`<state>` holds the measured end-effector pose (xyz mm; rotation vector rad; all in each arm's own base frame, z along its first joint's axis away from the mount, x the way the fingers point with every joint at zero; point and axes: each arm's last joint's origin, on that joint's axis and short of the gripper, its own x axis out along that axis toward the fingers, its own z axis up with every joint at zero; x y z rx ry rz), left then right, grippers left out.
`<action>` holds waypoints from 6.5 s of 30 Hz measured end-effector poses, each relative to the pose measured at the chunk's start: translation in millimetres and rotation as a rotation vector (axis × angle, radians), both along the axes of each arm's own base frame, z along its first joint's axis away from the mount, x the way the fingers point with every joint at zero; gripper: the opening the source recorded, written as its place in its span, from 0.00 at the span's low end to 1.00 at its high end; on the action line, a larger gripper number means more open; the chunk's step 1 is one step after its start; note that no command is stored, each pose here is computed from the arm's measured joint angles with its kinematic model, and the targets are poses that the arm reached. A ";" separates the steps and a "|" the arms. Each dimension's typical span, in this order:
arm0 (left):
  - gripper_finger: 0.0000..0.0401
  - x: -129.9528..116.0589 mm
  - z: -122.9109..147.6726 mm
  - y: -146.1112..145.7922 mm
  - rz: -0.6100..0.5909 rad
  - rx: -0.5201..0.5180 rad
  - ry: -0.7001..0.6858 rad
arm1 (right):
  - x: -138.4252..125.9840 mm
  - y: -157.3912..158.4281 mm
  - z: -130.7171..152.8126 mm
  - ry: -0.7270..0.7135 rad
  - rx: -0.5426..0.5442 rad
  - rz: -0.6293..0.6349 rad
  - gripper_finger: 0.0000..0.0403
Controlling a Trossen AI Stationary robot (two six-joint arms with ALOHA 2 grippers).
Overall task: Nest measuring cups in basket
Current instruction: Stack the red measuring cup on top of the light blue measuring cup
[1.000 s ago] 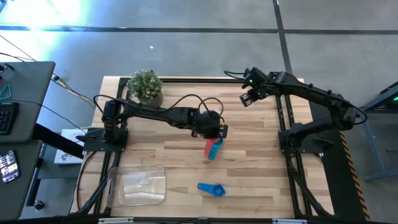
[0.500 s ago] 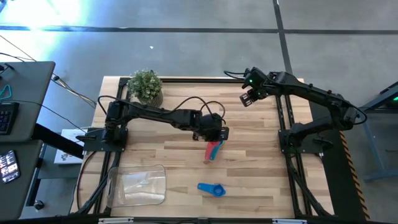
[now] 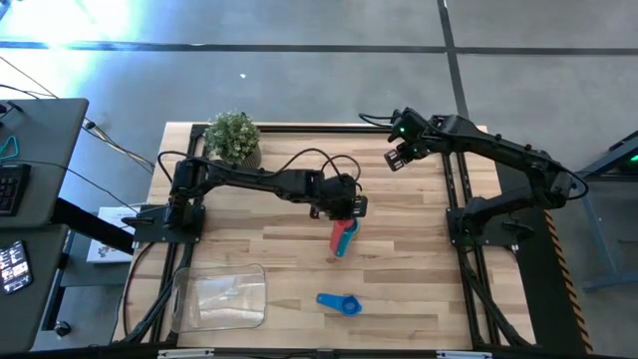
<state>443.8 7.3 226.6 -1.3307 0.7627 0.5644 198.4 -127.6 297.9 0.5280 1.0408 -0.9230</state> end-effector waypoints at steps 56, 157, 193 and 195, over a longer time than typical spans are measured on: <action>0.14 5.4 -0.1 -2.7 -0.094 -0.010 -0.071 | -0.3 0.2 -0.1 0.007 -0.001 0.007 0.19; 0.13 -16.9 -44.0 -50.0 -0.576 0.192 0.262 | -4.9 4.8 -2.9 -0.019 0.110 -0.135 0.19; 0.13 -77.2 74.2 -39.9 -0.584 0.460 0.138 | 33.4 113.3 -2.3 -0.134 0.399 0.103 0.19; 0.13 -92.2 89.7 -37.5 -0.591 0.510 0.146 | 35.3 124.7 -1.7 -0.156 0.422 0.074 0.19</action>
